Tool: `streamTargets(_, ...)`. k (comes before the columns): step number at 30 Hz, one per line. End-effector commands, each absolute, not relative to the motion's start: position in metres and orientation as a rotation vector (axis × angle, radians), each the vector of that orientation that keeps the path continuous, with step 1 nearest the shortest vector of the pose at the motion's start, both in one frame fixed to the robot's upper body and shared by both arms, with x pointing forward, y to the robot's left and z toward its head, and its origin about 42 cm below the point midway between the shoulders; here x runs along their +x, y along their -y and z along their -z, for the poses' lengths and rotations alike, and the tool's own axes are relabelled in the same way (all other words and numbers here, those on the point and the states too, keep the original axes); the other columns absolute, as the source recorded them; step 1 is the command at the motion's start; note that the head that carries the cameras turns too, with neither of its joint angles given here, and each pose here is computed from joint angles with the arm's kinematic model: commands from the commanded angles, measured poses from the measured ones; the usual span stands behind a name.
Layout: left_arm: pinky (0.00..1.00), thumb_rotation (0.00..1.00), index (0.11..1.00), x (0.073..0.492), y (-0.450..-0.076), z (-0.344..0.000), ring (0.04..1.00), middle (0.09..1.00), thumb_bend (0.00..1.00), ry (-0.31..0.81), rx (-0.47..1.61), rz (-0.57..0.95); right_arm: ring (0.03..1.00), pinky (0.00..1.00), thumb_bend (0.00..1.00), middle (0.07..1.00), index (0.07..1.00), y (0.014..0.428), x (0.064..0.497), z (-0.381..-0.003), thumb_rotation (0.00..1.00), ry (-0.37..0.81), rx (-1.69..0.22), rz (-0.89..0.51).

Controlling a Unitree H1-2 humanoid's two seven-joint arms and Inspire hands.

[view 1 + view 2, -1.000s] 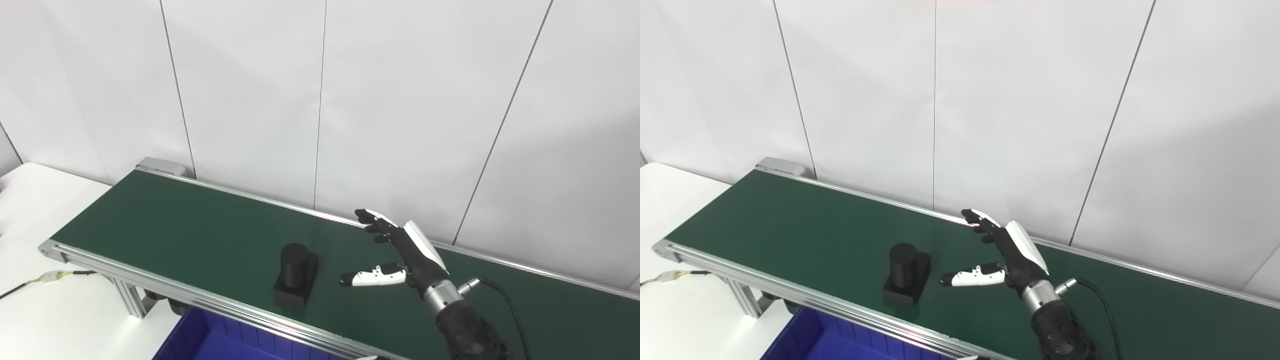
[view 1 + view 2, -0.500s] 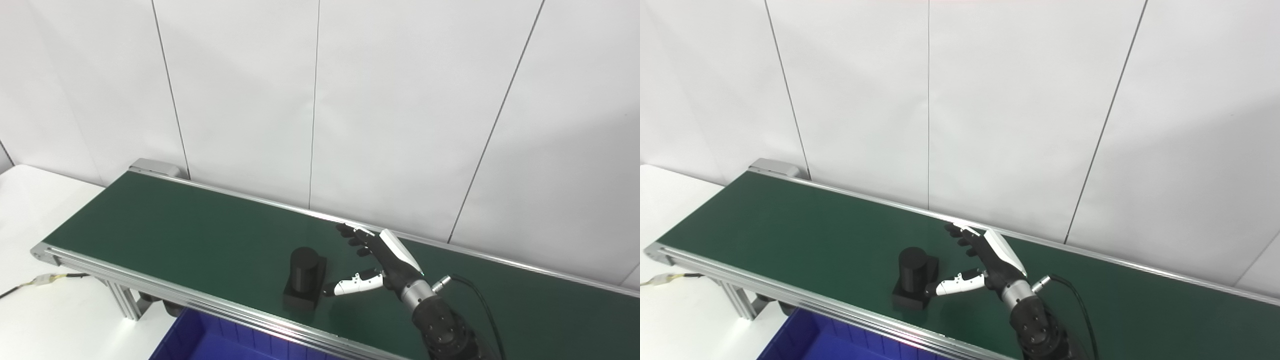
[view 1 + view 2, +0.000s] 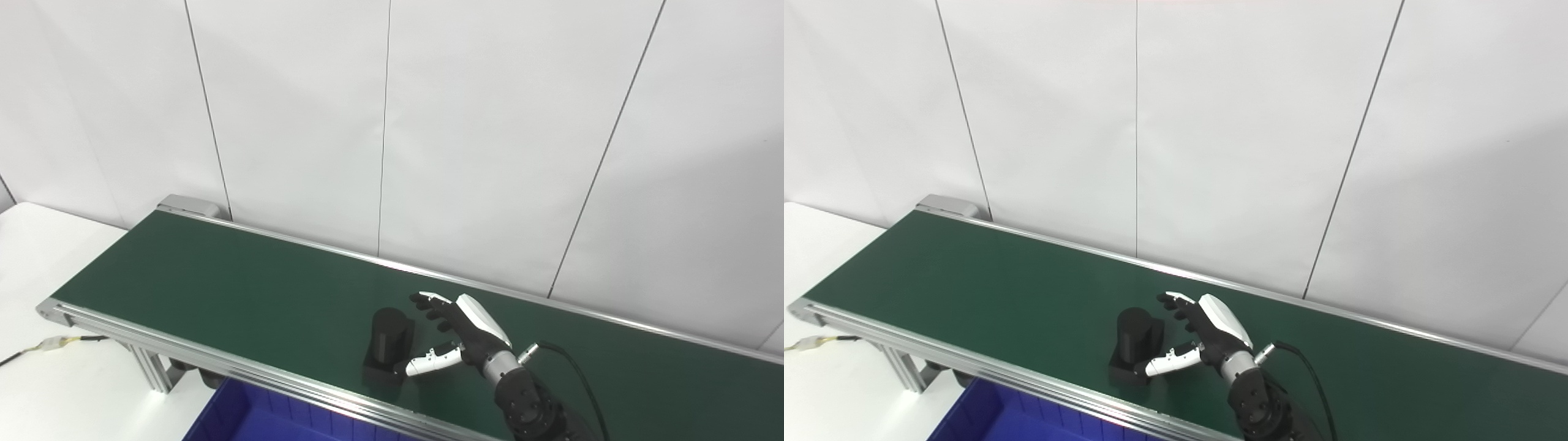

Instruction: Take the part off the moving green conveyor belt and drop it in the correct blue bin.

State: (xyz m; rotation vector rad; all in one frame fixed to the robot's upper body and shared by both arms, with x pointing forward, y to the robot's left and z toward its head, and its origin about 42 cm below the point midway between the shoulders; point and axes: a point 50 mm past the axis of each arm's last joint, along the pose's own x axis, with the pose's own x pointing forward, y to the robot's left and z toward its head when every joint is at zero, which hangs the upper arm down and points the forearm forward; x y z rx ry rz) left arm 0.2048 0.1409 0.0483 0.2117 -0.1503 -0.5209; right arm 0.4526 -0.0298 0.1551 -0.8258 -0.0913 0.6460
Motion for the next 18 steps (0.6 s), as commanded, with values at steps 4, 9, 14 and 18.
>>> streamTargets(4,0.89,0.28,0.871,0.207,-0.137,-0.062,0.918,0.909,0.93,0.210,0.196,0.518,0.844,0.77,0.94,0.854,0.862,0.005,0.458,-0.182,0.28,0.245,-0.843,-0.655)
streamTargets(9,0.90,0.27,0.866,0.206,-0.136,-0.064,0.919,0.907,0.93,0.207,0.190,0.522,0.795,0.70,0.89,0.819,0.830,0.002,0.457,-0.174,0.21,0.237,-0.834,-0.651)
streamTargets(14,0.89,0.28,0.866,0.205,-0.136,-0.066,0.916,0.905,0.93,0.209,0.193,0.526,0.689,0.60,0.84,0.771,0.797,0.000,0.456,-0.166,0.13,0.226,-0.804,-0.645)
streamTargets(18,0.89,0.27,0.864,0.205,-0.135,-0.067,0.912,0.899,0.93,0.208,0.190,0.523,0.569,0.48,0.76,0.697,0.759,-0.002,0.455,-0.161,0.04,0.231,-0.791,-0.632)
